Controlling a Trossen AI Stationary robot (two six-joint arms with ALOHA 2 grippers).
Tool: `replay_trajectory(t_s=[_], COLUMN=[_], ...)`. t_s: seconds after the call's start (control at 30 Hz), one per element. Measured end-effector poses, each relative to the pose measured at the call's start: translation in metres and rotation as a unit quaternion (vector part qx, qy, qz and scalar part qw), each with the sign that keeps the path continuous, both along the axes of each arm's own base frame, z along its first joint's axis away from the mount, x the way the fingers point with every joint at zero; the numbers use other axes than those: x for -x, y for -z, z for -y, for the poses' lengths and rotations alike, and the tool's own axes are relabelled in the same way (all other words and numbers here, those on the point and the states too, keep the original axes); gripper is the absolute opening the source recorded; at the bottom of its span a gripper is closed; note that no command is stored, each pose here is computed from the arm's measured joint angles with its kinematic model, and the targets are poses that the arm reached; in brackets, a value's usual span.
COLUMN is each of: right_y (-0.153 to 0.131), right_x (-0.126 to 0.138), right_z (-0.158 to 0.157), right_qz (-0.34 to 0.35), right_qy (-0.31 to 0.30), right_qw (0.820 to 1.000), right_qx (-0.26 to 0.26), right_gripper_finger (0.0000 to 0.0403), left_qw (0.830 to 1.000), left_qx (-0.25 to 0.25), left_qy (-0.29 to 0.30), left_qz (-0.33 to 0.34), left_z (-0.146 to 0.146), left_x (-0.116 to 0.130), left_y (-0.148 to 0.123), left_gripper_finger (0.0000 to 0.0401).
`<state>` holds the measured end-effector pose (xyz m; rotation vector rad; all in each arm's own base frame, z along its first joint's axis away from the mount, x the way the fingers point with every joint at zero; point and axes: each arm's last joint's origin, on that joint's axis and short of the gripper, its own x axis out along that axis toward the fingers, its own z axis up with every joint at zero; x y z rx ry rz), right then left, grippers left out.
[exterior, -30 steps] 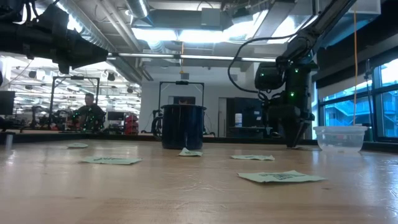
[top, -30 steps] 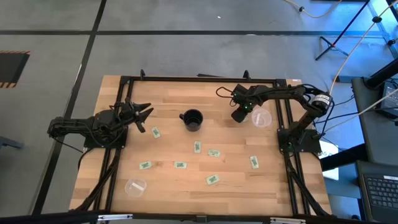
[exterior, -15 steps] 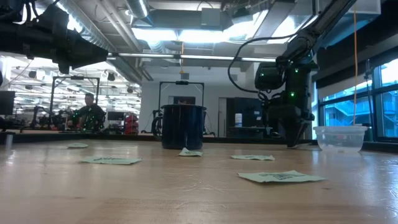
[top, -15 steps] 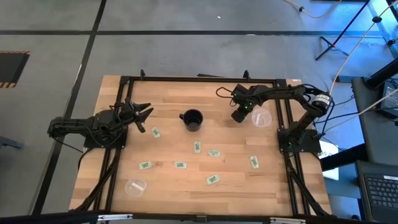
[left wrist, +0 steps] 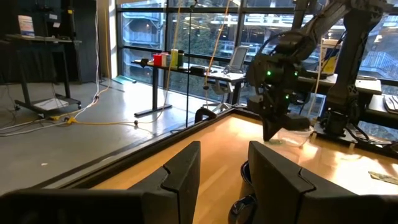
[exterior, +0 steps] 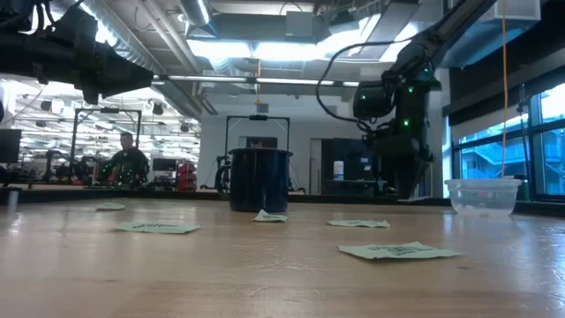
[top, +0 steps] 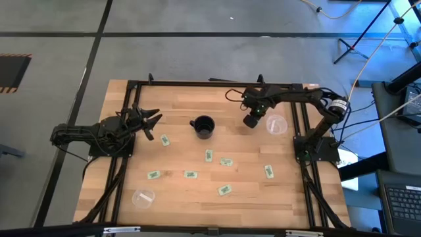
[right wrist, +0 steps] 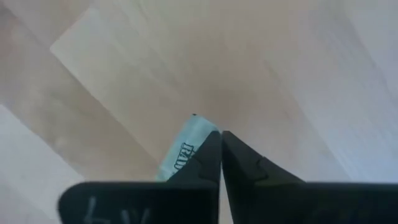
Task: Pick and place Stevia / Truvia into bins
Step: Put the stevia packet into the round transparent container
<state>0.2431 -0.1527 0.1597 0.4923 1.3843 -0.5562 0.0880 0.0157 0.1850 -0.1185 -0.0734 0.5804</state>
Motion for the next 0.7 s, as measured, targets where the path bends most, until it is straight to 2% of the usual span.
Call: replay_trajectory(t_s=[0.1, 0.33, 0.47, 0.6, 0.7], right_y=[-0.012, -0.047, -0.073, -0.094, -0.098], right_x=[-0.006, -0.005, 0.003, 0.026, 0.047], right_z=[0.001, -0.018, -0.034, -0.048, -0.055], right_qz=[-0.003, -0.076, -0.055, -0.017, -0.011], right_qy=[-0.009, -0.03, -0.047, -0.011, 0.035], right_qw=[1.0, 0.996, 0.997, 1.0, 0.999], right_qx=[0.002, -0.04, -0.027, -0.004, 0.034], right_gripper_finger=[0.0003, 0.0008, 0.0009, 0.0009, 0.0009], left_qw=[1.0, 1.0, 1.0, 1.0, 1.0], left_qx=[0.0, 0.0, 0.0, 0.0, 0.0], left_qy=[0.0, 0.0, 0.0, 0.001, 0.001], left_qz=[0.0, 0.0, 0.0, -0.001, -0.003], left_z=[0.0, 0.0, 0.0, 0.0, 0.0], left_x=[0.0, 0.0, 0.0, 0.0, 0.0], left_y=[0.0, 0.0, 0.0, 0.0, 0.001], left_gripper_finger=[0.013, 0.013, 0.013, 0.013, 0.013])
